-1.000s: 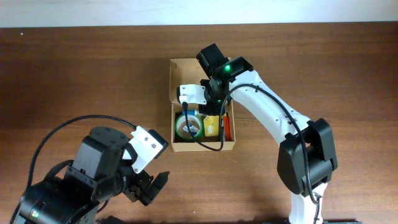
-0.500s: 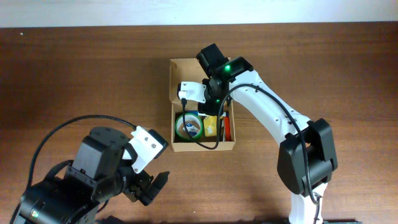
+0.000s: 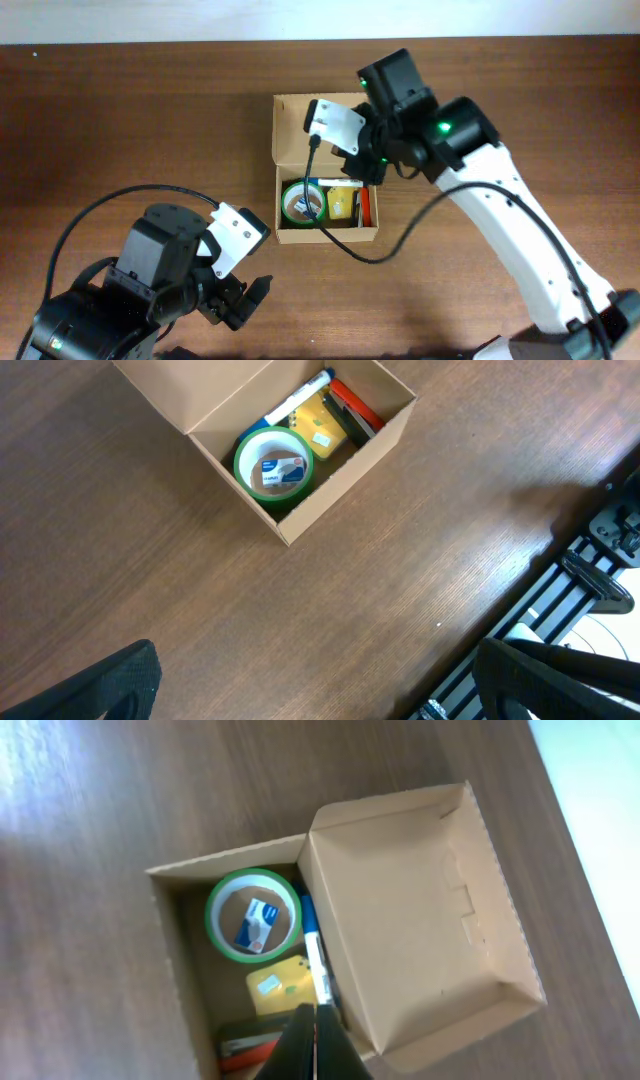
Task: Pack container
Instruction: 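Open the right gripper and lift it out of the box, then raise the left arm from rest toward the box's left side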
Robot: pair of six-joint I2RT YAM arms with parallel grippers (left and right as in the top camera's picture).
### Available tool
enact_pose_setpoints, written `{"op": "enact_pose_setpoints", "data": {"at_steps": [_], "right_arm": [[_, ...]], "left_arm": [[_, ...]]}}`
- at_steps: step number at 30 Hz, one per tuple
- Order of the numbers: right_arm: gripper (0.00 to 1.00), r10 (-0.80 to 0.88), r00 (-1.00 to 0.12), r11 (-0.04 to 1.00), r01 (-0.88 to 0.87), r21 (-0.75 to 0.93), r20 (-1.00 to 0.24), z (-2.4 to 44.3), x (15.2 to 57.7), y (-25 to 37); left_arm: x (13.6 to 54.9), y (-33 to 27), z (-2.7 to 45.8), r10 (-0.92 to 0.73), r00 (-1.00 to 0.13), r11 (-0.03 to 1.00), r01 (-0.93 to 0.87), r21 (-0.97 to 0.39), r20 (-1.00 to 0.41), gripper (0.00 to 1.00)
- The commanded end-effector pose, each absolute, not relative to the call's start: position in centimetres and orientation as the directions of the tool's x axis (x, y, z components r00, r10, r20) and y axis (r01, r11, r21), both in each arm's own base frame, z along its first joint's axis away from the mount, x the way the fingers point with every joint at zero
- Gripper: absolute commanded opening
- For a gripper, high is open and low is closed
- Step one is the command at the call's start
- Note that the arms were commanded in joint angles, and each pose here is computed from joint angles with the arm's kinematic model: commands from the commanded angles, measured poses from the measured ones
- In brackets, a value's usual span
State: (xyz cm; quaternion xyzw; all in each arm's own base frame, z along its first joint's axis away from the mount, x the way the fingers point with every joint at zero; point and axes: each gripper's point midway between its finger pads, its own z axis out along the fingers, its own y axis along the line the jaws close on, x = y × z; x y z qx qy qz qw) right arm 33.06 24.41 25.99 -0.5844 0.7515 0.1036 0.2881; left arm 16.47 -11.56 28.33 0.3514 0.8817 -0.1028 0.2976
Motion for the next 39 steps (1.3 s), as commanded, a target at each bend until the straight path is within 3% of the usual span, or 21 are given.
{"op": "enact_pose_setpoints", "data": {"at_steps": [1,9,14,22,30,37,38,39], "right_arm": [[0.04,-0.784,-0.247,0.382,-0.915,-0.129,-0.569,26.8,32.7,23.5],[0.04,-0.623,-0.545,0.653,-0.757,0.011,-0.561,26.3,35.6,16.6],[0.04,-0.488,-0.634,0.711,-0.687,0.147,-0.6,26.5,37.1,13.2],[0.04,-0.425,-0.709,0.762,-0.616,0.201,-0.563,25.0,38.1,10.1],[0.04,-0.425,-0.712,0.762,-0.615,0.204,-0.559,24.8,38.1,10.1],[0.04,-0.425,-0.712,0.761,-0.615,0.204,-0.559,24.8,38.1,10.1],[0.04,-0.425,-0.712,0.762,-0.615,0.205,-0.559,24.8,38.1,10.1],[0.04,-0.425,-0.712,0.761,-0.615,0.204,-0.559,24.8,38.1,10.1]], "left_arm": [[16.4,-11.7,28.8,0.562,-0.557,0.72,0.693,0.03,-0.611,1.0],[16.3,-11.7,28.8,0.564,-0.56,0.72,0.694,0.029,-0.607,0.99],[16.5,-11.8,28.9,0.56,-0.553,0.72,0.693,0.032,-0.616,1.0],[17.3,-12.2,29.6,0.547,-0.529,0.721,0.692,0.044,-0.649,1.0],[19.5,-13.1,31.4,0.511,-0.463,0.732,0.676,0.085,-0.724,1.0],[21.6,-14.1,29.5,0.538,-0.511,0.733,0.677,0.073,-0.67,0.99],[22.2,-14.2,29.1,0.543,-0.52,0.736,0.672,0.076,-0.66,0.89],[23.0,-14.2,28.7,0.549,-0.529,0.745,0.66,0.092,-0.648,0.69]]}}
